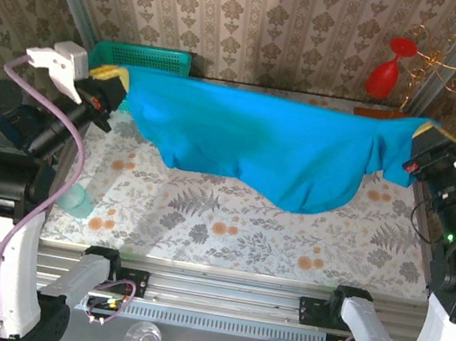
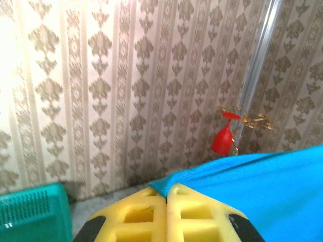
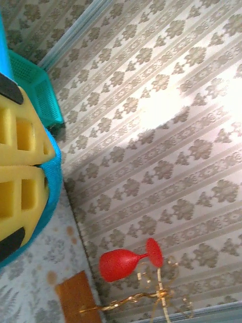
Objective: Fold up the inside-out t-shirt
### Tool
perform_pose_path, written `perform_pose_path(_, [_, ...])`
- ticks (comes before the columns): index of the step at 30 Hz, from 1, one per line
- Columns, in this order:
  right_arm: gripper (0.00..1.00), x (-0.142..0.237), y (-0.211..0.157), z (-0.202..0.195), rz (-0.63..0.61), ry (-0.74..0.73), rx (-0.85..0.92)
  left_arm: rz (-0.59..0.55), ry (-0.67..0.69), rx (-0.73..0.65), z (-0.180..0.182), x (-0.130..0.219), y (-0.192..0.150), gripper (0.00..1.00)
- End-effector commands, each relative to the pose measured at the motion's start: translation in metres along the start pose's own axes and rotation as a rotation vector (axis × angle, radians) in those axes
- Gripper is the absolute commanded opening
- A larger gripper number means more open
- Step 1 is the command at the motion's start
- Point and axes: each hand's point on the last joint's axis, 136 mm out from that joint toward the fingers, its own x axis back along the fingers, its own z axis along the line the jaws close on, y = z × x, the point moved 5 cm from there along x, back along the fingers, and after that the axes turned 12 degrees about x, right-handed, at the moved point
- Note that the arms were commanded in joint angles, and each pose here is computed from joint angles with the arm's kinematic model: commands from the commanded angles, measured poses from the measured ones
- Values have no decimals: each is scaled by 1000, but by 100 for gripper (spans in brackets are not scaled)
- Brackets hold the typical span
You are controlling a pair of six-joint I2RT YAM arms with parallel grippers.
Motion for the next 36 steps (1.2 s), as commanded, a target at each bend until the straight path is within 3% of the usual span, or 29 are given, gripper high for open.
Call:
perform_pose_path(1, [0, -58, -4, -17, 72, -67, 13, 72, 120, 13, 46, -47, -11, 0])
perform_pose_path(8, [0, -159, -32, -45, 188, -124, -13, 131, 131, 148, 114, -137, -39, 0])
perform_pose_path(13, [0, -217, -34, -55, 203, -121, -46, 94, 8, 211, 133, -187, -21, 0])
perform_pose_path(19, [0, -216, 14, -40, 121, -78, -47, 59, -41, 180, 118, -193, 28, 0])
perform_pose_path(23, [0, -202, 9, -36, 153, -66, -51, 76, -61, 194, 112, -183, 26, 0])
perform_pose_path(28, [0, -188, -66, -43, 308, -25, -101, 190, 66, 237, 133, -160, -45, 0])
perform_pose_path(30, [0, -167, -101, -46, 360, -23, -118, 249, 120, 279, 141, -143, -88, 0])
perform_pose_path(36, [0, -121, -258, -58, 667, -38, -187, 494, 344, 493, 162, -82, -248, 0])
